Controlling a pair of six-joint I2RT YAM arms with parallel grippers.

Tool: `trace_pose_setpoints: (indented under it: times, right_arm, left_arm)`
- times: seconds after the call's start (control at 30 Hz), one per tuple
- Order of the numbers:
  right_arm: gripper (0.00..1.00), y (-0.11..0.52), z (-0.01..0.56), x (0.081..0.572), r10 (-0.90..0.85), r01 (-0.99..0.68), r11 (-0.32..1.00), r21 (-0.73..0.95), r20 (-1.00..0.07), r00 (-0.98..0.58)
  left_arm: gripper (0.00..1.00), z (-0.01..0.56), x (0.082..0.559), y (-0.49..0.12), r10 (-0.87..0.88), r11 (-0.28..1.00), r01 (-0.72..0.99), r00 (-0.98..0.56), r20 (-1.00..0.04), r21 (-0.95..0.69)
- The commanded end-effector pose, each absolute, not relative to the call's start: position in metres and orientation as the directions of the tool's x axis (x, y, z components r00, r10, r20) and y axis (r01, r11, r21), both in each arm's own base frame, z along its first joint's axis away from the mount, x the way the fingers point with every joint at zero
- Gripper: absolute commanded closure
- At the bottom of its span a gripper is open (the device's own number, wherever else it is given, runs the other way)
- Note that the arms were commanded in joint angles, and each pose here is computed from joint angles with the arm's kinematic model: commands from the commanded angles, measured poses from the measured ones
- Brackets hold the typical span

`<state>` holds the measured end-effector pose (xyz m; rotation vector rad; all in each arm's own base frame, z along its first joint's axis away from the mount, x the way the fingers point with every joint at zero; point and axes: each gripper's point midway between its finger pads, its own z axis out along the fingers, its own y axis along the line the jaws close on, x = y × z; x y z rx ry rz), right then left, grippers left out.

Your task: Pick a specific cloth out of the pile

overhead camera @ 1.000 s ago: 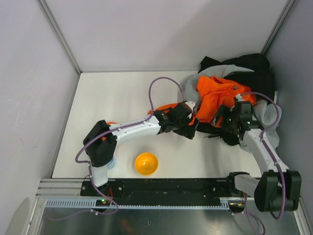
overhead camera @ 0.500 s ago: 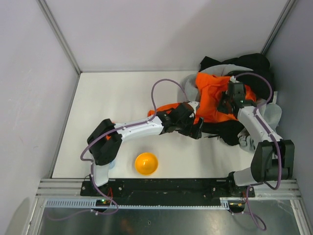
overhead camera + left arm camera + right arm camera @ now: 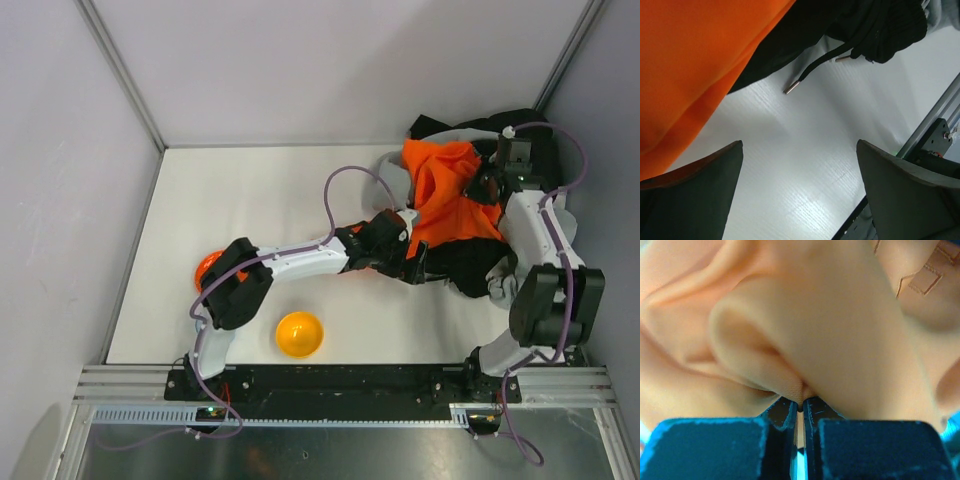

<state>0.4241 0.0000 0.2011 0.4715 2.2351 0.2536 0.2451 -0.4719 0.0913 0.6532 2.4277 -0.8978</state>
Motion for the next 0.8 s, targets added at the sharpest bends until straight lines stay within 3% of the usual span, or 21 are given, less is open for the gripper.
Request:
trace_pose_setpoints:
  times: [0.0,0.13,0.23,0.77]
  right_arm:
    - [1.00,-0.016,0.158,0.447,0.496,0.303,0.864,0.401,-0.583,-0.643]
    - [1.00,-0.019,0.090,0.437,0.552,0.364,0.808,0.464,-0.381,-0.741]
    - [1.00,-0.021,0.070,0.429,0.564,0.379,0.791,0.480,-0.335,-0.755]
    - [0.93,-0.019,0.107,0.420,0.538,0.313,0.814,0.489,-0.435,-0.722]
  left_arm:
    - [0.00,0.116,0.255,-0.499,0.233,0.610,0.607,-0.752,-0.616,-0.510]
    - [0.00,0.111,0.259,-0.509,0.236,0.601,0.610,-0.753,-0.614,-0.517]
    - [0.00,0.110,0.258,-0.520,0.245,0.577,0.616,-0.757,-0.606,-0.537]
    - [0.02,0.077,0.249,-0.566,0.266,0.521,0.567,-0.818,-0.510,-0.638]
